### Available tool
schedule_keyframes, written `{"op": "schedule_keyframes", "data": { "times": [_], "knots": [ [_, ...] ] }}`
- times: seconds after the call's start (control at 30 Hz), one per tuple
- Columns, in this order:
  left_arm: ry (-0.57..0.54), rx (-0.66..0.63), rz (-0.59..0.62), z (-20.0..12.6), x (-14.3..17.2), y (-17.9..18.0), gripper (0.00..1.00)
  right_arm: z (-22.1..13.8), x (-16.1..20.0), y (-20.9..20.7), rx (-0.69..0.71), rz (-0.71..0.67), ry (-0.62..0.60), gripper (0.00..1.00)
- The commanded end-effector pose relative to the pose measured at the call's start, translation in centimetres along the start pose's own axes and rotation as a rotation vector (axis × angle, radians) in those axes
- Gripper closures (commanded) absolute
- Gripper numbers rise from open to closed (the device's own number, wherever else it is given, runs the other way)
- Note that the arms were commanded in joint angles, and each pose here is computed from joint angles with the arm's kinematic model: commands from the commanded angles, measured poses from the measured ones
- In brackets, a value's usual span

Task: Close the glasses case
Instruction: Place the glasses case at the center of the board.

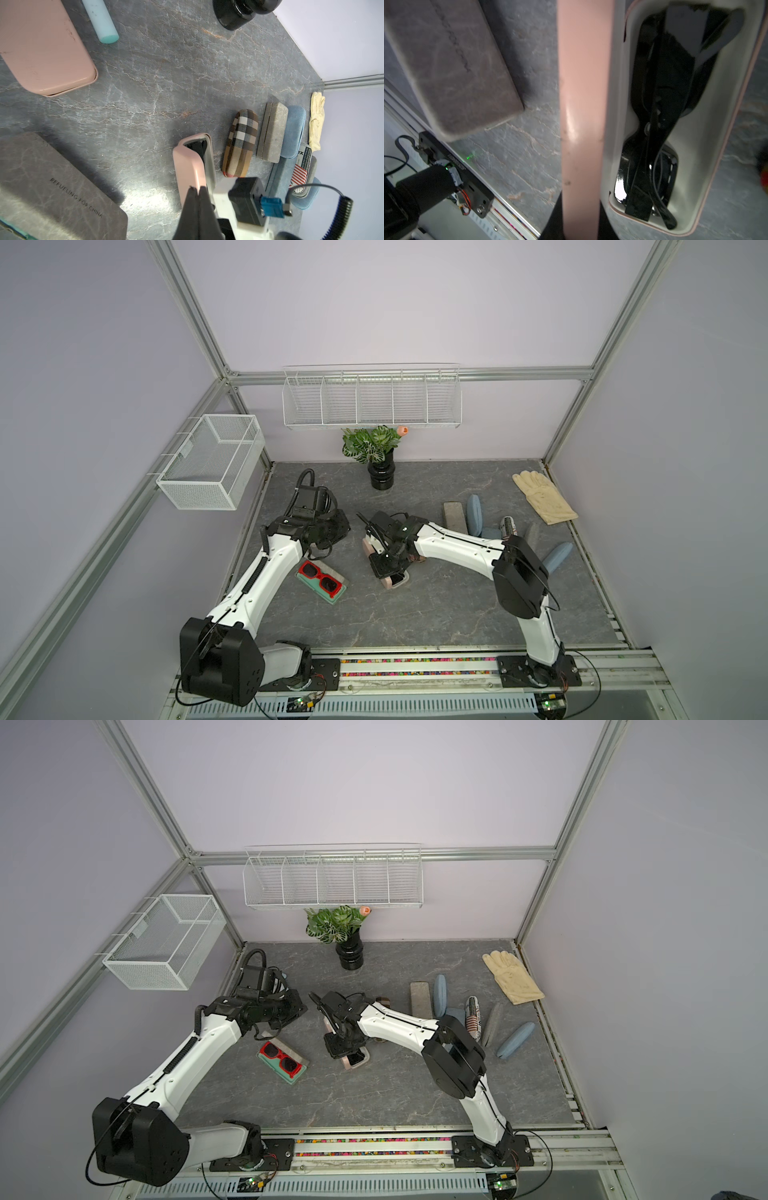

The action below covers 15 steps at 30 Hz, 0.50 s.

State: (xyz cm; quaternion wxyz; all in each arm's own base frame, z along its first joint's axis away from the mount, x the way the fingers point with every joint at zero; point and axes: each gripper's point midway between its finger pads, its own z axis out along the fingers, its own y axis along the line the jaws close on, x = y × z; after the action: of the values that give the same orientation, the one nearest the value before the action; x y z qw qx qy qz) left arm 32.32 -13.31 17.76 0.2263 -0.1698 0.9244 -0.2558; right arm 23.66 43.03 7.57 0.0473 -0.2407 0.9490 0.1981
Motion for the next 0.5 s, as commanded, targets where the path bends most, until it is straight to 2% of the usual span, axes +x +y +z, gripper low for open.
{"op": "schedule_keyframes", "data": {
  "times": [0.0,0.2,0.4,0.47],
  "knots": [
    [0.015,0.019,-0.009,0.8,0.3,0.0,1.0,0.1,-1.1,0.4,0.007,0.083,-0.021,0.81],
    [0.041,0.011,-0.002,1.9,1.2,0.2,1.0,-0.3,-1.7,0.4,0.013,0.158,-0.051,0.77],
    [0.058,0.004,0.017,2.6,1.7,-0.3,1.0,-1.7,-1.8,0.7,0.001,0.15,-0.08,0.51],
    [0.061,0.001,0.024,2.6,1.8,-0.5,1.0,-2.7,-1.8,0.8,0.001,0.138,-0.099,0.46]
  ]
}}
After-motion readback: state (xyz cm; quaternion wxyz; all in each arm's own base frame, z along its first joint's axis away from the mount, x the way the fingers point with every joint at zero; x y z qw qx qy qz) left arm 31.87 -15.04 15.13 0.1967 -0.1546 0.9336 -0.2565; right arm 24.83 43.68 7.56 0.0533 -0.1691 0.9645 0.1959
